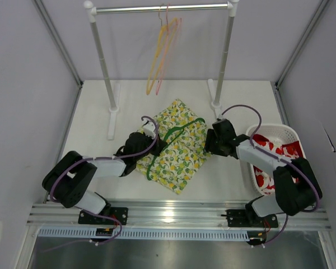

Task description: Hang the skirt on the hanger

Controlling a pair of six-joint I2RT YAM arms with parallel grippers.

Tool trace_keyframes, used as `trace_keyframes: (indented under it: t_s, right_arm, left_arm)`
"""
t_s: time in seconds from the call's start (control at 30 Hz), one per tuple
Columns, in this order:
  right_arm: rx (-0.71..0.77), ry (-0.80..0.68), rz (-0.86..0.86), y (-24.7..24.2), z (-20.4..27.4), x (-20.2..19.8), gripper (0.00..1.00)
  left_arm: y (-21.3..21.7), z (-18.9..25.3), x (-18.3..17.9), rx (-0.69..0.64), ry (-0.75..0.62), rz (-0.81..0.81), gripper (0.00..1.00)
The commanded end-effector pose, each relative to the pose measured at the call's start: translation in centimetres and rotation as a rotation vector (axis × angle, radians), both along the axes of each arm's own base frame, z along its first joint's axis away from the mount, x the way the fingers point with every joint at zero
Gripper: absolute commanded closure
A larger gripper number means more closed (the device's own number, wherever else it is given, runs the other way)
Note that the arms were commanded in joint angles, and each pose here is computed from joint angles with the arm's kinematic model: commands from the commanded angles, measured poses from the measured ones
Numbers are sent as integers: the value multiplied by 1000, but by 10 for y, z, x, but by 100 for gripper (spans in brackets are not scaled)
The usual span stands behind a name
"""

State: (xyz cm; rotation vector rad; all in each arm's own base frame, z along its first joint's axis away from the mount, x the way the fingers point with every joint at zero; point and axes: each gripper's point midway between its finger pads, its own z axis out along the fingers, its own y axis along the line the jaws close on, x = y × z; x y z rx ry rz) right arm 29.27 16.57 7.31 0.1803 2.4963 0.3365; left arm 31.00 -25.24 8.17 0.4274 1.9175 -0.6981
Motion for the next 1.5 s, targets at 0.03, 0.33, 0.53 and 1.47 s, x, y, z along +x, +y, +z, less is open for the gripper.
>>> trace_keyframes:
  t_s: [0.03,0.33,0.53,1.47]
  right_arm:
    - [58,59,-37,-2,-19,22,36]
    - [0,180,-142,-35,-64,45,65]
    - [-1,185,-148,-39,-70,50,78]
    - [171,-77,25,12,61,46,50]
  left_arm:
    - [14,-13,-10,43,28,19,100]
    - [17,0,-24,-30,5,28,100]
    - [25,10,-31,-48,-13,53,100]
    - [106,132,-29,3,-72,448,100]
